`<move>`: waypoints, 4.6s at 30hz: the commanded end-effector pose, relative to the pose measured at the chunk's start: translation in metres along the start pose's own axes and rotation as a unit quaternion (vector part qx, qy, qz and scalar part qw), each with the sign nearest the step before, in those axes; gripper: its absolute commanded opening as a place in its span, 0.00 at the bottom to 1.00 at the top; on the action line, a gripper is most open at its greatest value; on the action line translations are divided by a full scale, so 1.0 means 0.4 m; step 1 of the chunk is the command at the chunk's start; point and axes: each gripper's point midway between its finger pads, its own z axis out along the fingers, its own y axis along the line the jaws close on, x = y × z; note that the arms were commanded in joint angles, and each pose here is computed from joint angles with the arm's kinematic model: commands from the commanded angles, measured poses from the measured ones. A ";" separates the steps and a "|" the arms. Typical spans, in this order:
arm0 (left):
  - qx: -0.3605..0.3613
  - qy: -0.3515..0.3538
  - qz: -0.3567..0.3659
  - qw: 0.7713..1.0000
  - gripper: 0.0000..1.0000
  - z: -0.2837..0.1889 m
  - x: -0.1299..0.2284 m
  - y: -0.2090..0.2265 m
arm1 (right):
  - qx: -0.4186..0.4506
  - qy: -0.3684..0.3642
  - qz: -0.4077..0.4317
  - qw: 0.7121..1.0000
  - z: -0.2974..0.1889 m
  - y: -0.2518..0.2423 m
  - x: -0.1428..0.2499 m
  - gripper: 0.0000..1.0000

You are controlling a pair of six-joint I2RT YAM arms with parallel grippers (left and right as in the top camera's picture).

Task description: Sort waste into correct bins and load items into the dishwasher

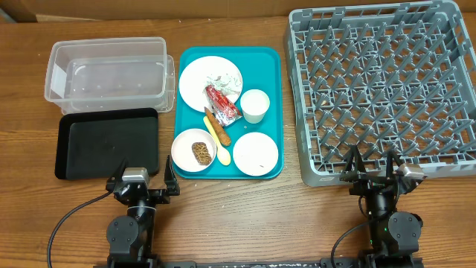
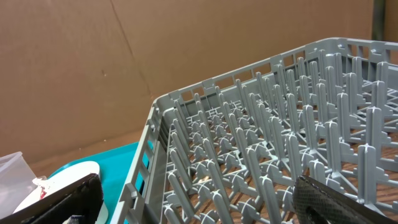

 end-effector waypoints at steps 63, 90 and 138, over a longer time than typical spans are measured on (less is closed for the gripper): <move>-0.009 -0.006 0.009 1.000 1.00 -0.001 -0.004 0.009 | -0.002 -0.001 -0.003 1.000 0.000 -0.001 0.005 1.00; -0.009 -0.006 0.009 1.000 1.00 -0.001 -0.004 0.009 | 0.014 -0.008 -0.003 1.000 0.000 -0.014 -0.002 1.00; 0.157 0.274 0.074 0.946 1.00 0.296 -0.464 -0.212 | -0.076 0.168 -0.072 0.980 -0.069 0.220 -0.349 1.00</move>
